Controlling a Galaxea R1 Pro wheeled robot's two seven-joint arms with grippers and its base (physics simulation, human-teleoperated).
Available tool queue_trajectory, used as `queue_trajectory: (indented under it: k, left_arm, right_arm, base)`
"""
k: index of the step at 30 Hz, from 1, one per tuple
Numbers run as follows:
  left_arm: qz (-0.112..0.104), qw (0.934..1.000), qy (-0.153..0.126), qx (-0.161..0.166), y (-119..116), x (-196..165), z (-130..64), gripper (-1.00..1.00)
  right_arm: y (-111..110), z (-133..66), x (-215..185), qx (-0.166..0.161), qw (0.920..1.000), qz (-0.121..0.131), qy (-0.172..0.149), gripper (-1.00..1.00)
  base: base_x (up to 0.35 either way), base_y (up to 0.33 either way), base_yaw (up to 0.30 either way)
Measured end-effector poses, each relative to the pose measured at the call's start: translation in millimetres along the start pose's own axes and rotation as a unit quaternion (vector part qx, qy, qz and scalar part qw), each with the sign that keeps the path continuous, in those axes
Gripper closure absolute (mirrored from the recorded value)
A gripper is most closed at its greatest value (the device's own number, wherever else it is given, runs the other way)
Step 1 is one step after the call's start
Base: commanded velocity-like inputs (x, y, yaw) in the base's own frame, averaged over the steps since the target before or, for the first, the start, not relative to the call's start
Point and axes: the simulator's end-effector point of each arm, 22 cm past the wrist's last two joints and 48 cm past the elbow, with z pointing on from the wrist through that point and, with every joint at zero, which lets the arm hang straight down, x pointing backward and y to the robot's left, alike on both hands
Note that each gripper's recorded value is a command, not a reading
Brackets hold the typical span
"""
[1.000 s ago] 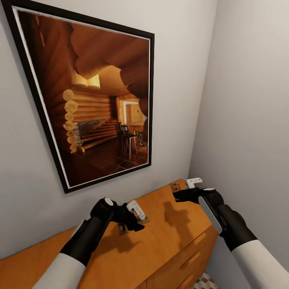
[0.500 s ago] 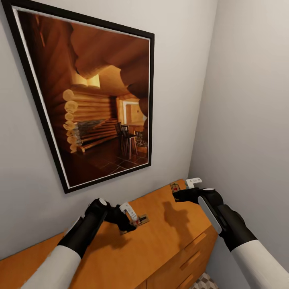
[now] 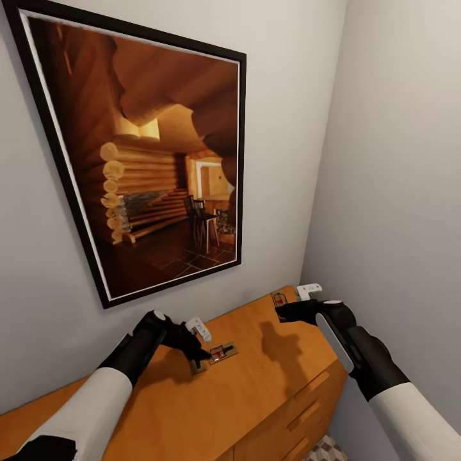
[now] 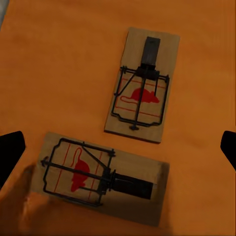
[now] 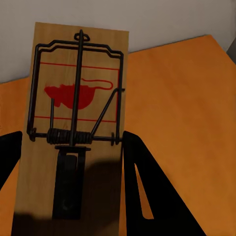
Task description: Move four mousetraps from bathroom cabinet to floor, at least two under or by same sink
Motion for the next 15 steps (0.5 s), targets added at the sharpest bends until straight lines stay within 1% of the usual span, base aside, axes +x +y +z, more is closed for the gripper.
queue_trajectory:
  k: [3,9,13,15]
  left_arm:
    - [-0.002,1.0000,0.000,-0.008,4,0,1.0,-1.00]
    - [-0.001,0.9999,-0.002,-0.012,5,-2,1.9,-1.00]
    - [0.001,0.9999,-0.008,-0.010,1,-9,1.9,-1.00]
    - [0.005,0.9999,-0.014,-0.007,-4,-18,2.4,-1.00]
  right_arm:
    - [0,0.0,0,0.000,1.0000,0.000,0.000,1.00]
    - [0,0.0,0,0.000,1.0000,0.000,0.000,1.00]
    - [0,0.0,0,0.000,1.0000,0.000,0.000,1.00]
    - [0,-0.1,0,0.000,1.0000,0.000,0.000,1.00]
  base:
    - [0.000,0.000,0.000]
    - [0.000,0.000,0.000]
    - [0.000,0.000,0.000]
    - [0.000,0.000,0.000]
